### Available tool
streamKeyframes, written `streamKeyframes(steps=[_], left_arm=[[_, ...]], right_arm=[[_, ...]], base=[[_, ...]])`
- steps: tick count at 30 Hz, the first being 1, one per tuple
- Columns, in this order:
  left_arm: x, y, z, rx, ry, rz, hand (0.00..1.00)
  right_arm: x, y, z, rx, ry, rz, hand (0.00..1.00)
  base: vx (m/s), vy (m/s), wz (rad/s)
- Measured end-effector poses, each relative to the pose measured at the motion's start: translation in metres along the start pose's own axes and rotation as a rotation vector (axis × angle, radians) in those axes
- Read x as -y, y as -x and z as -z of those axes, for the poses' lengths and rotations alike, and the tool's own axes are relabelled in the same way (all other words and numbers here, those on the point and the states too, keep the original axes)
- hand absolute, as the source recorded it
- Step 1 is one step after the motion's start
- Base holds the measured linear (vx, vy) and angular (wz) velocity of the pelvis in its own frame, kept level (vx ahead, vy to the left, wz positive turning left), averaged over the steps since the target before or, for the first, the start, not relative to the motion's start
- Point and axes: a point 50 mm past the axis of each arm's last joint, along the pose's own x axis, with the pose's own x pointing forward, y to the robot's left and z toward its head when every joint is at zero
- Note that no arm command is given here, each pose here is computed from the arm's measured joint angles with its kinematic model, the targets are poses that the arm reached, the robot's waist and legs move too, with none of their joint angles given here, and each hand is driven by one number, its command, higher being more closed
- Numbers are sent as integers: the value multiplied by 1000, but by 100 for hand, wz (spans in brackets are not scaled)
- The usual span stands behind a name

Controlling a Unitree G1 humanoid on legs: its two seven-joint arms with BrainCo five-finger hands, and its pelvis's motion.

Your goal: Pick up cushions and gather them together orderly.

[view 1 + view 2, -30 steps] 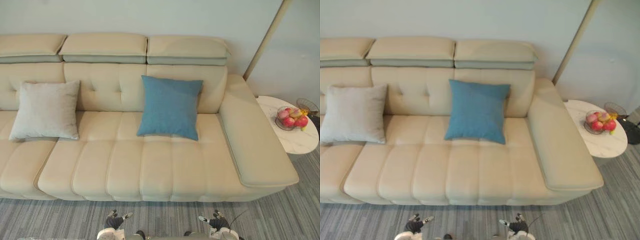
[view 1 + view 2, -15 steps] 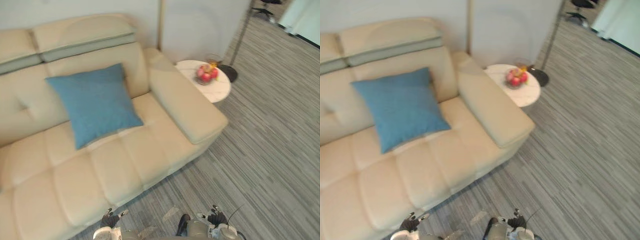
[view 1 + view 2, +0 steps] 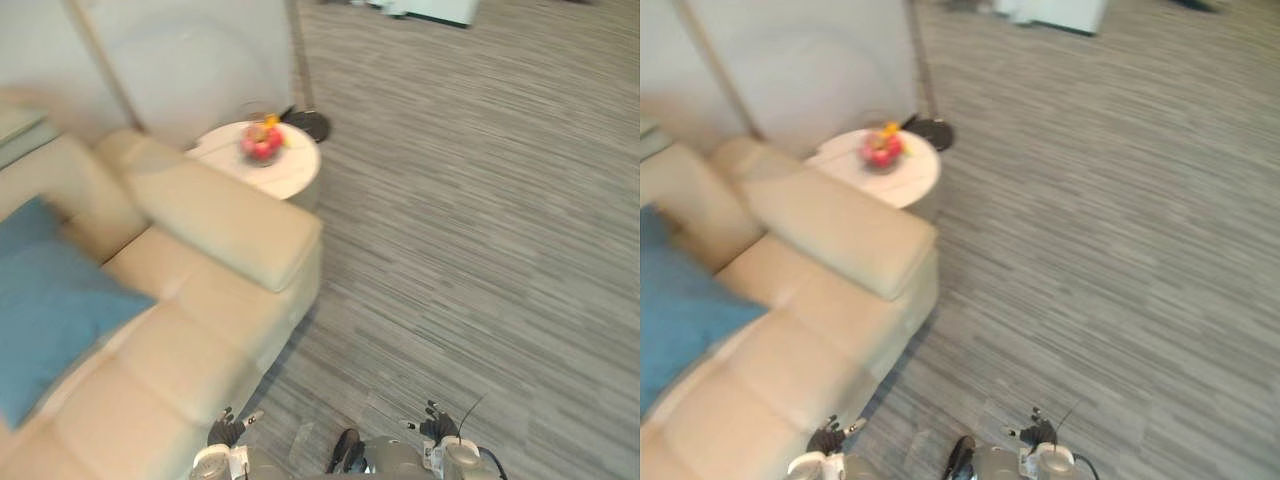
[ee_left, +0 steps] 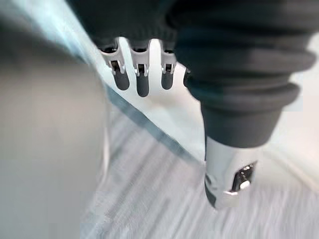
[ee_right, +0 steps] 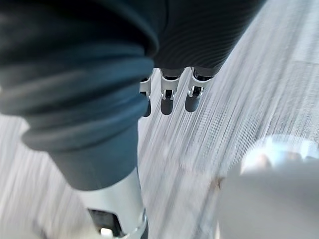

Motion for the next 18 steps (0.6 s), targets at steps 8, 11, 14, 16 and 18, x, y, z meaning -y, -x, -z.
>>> streamKeyframes(steps=[8,11,14,16,18], left_arm=[[5,-1,-5,25,87,-6,0],[2,-1,-6,20,111,-22,0],[1,0,-1,-5,103,-25,0],[-5,0,1,-16,92,-36,0],[-12,0,3,-25,80,-50,0]], right_arm=[[-12,4,2,18,-79,-8,0],[-25,5,-5,50,-118,-36,0],[-38,7,-10,67,-131,-73,0],[-46,5,-11,59,-119,-97,0],[-45,4,-9,38,-110,-95,0]], base=[[294,77,-146],[285,131,-126],[149,105,-126],[96,-45,-118],[68,-144,-107]])
